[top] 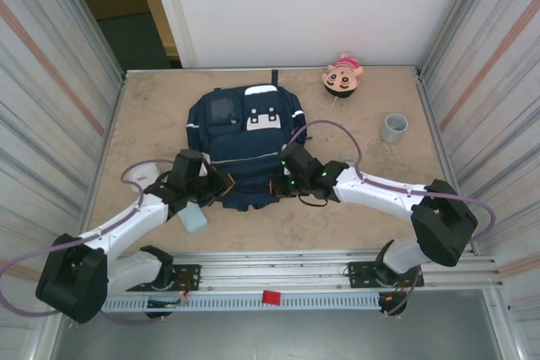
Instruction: Pack the student bag
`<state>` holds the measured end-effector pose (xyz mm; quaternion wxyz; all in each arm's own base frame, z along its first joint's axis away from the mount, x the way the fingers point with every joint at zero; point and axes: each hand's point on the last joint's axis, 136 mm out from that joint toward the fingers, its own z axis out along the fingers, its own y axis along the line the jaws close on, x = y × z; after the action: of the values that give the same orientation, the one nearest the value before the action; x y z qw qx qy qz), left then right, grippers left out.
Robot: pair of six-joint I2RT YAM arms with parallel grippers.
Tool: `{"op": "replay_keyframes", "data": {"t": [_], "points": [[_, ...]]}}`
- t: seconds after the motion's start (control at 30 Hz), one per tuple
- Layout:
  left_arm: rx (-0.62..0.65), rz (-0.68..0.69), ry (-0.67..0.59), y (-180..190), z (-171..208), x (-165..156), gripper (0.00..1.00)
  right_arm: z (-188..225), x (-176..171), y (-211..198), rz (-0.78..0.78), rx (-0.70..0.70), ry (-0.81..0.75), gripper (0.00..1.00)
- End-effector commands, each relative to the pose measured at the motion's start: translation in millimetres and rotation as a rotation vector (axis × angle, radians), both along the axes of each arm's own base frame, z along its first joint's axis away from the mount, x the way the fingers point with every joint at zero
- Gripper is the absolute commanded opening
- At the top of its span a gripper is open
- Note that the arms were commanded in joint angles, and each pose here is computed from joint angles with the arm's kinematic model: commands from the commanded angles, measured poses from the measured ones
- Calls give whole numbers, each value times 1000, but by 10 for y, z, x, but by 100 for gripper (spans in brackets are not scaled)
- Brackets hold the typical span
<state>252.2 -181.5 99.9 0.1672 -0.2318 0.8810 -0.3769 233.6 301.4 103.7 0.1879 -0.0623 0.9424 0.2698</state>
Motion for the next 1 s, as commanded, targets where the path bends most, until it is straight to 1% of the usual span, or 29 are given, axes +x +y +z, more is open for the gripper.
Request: {"op": "replay_keyframes", "data": {"t": [0.0, 0.1, 0.2, 0.23, 0.27, 0.3, 0.37, 0.43, 0.53, 0.57, 0.63, 0.7, 0.77, 0.8, 0.87, 0.97], "points": [[99, 55, -42, 281, 26, 85, 0, -134, 2, -361, -17, -79, 30, 0], [101, 64, -44, 310, 29, 85, 0, -126, 77, -440, -28, -70, 33, 0], [89, 40, -58, 271, 78, 105, 0, -96, 104, -440, -26, -56, 27, 0], [82, 18, -76, 236, 125, 120, 4, -81, 103, -420, -20, -47, 24, 0], [76, -8, -100, 202, 180, 130, 16, -74, 98, -399, -15, -39, 23, 0], [75, -33, -126, 173, 250, 141, 33, -54, 94, -371, -8, -28, 17, 0], [95, -76, -177, 133, 400, 142, 57, -49, 80, -330, 6, -19, 10, 0], [128, -120, -235, 94, 558, 139, 67, -42, 61, -296, 14, -15, 7, 0], [174, -239, -360, -41, 795, 140, 72, -9, 72, -255, 15, 3, -1, 0], [207, -310, -432, -100, 887, 150, 73, 13, 79, -238, 16, 15, -7, 0], [280, -539, -646, -245, 1141, 107, 72, 25, 83, -209, 17, 33, -8, 0], [416, -806, -913, -347, 1362, 23, 72, 31, 83, -173, 19, 52, -6, 0], [550, -1002, -1107, -395, 1410, -24, 72, 29, 76, -136, 21, 68, -4, 0], [611, -1099, -1180, -415, 1367, -43, 73, 20, 70, -128, 19, 68, -3, 0], [678, -1270, -1252, -479, 1204, -84, 75, 10, 63, -125, 16, 61, -7, 0], [706, -1464, -1224, -600, 820, -83, 80, -8, 60, -127, 4, 65, -5, 0]]}}
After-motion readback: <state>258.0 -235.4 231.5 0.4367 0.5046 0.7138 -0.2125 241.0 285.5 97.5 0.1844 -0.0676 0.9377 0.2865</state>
